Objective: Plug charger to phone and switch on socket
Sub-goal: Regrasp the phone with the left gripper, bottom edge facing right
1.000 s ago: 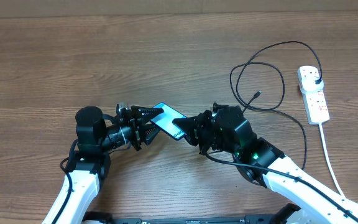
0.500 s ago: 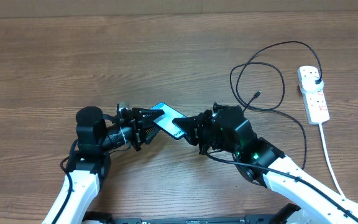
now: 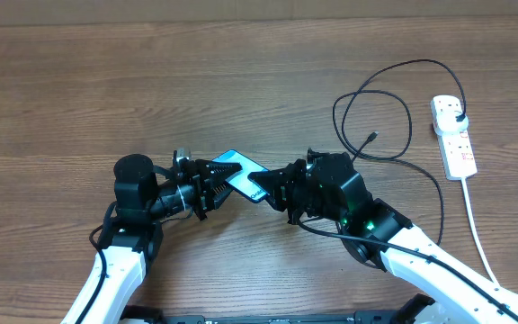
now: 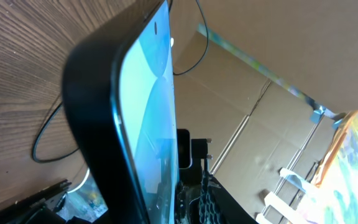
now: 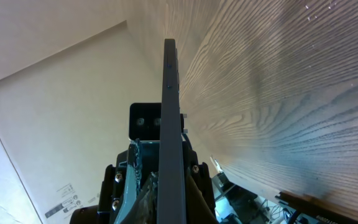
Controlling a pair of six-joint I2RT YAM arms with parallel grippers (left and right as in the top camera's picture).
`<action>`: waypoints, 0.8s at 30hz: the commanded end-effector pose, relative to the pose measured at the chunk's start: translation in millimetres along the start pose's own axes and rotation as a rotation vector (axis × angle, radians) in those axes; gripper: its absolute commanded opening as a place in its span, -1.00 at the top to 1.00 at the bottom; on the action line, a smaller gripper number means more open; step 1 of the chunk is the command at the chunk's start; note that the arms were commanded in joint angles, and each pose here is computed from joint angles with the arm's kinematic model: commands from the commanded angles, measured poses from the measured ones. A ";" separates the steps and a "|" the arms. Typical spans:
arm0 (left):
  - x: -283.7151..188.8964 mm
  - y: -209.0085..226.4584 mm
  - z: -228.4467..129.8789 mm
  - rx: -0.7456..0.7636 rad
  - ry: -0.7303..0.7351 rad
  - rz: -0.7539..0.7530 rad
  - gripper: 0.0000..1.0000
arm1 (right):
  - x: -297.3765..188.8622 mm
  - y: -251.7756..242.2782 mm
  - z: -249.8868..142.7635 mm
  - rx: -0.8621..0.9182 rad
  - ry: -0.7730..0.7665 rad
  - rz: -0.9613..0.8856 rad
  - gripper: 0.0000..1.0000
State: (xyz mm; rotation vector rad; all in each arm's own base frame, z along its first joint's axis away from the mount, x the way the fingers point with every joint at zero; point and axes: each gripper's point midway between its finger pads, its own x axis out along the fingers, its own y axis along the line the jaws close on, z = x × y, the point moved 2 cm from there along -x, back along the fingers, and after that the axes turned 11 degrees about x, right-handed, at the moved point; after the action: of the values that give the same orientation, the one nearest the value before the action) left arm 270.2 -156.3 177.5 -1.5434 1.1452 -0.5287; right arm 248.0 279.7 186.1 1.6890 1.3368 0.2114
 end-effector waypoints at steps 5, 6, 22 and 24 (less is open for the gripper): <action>1.8 -1.5 5.2 0.076 -0.039 -0.001 0.42 | -1.3 1.3 -17.1 -0.014 0.083 -0.015 0.93; 1.8 -1.5 6.1 0.079 -0.044 -0.001 0.43 | -1.3 1.1 -17.5 -0.014 0.086 -0.016 0.92; 5.6 0.9 5.3 0.088 -0.059 0.012 0.91 | -1.5 -0.4 -19.2 -0.015 0.098 -0.025 0.54; 5.6 1.8 6.0 0.117 -0.063 0.017 0.92 | -1.4 -2.5 -17.6 -0.036 0.090 -0.032 0.07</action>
State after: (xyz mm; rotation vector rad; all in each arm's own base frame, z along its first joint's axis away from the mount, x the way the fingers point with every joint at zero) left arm 271.4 -159.0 171.6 -1.5064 1.1203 -0.5084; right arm 246.5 280.2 187.2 1.6952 1.3587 0.2182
